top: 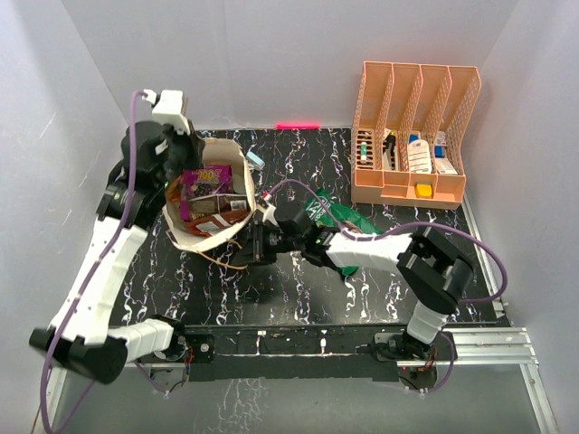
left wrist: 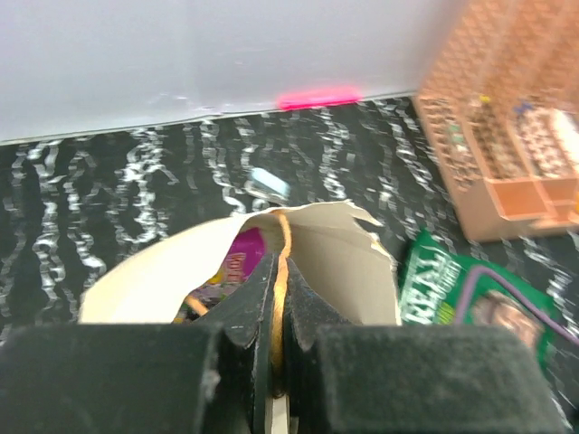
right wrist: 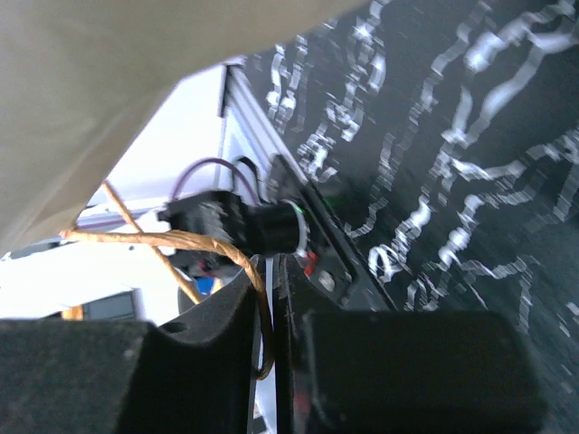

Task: Take the snacks out of the paper bag
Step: Adjust the paper bag at the center of the board.

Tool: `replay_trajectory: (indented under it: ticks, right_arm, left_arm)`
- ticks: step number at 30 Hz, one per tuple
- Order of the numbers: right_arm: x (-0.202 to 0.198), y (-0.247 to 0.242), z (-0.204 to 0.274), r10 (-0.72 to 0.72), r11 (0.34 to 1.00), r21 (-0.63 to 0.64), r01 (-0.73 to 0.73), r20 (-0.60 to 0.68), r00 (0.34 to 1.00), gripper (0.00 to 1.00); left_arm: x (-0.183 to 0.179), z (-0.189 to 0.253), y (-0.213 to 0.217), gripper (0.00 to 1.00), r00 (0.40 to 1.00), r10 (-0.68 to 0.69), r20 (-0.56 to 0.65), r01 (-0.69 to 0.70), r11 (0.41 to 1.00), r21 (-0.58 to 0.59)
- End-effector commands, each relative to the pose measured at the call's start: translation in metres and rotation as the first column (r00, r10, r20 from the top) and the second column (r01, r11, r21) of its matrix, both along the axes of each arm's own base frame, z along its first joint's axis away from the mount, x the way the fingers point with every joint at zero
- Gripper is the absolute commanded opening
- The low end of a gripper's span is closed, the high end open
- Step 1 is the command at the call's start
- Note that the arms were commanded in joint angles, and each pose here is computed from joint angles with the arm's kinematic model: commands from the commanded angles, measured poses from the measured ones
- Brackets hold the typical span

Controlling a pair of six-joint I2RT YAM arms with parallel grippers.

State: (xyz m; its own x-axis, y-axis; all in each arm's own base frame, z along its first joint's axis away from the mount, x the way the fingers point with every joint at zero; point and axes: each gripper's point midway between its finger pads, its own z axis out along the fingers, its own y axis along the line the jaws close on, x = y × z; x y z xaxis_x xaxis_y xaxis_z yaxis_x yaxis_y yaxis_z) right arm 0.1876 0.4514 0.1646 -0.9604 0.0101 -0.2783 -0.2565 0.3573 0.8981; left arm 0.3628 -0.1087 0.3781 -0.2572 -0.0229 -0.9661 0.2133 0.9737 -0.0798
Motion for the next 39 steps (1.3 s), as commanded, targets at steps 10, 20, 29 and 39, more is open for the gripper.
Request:
replay_trajectory:
  ticks: [10,20,29,39]
  right_arm:
    - [-0.031,-0.077,-0.047,-0.034,0.981,-0.188,0.048,0.080,0.996,0.17]
    - [-0.017,-0.116,-0.028,-0.058,0.942,-0.301,0.149,0.290,0.955,0.52]
    - [0.000,-0.169,0.015,-0.105,0.866,-0.386,0.319,0.483,0.869,0.83]
    - [-0.003,-0.159,0.092,-0.008,0.960,-0.181,0.211,0.741,0.672,0.98]
  left_arm:
    - [-0.110,-0.005,-0.042,0.00,0.940,-0.342,-0.018,0.328,0.915,-0.233]
    - [-0.126,0.005,-0.059,0.00,0.902,-0.431,-0.011,0.404,0.853,-0.332]
    - [-0.126,0.000,-0.054,0.00,0.914,-0.401,-0.058,0.360,0.870,-0.337]
    - [-0.132,-0.007,-0.052,0.00,0.916,-0.389,-0.098,0.333,0.873,-0.356]
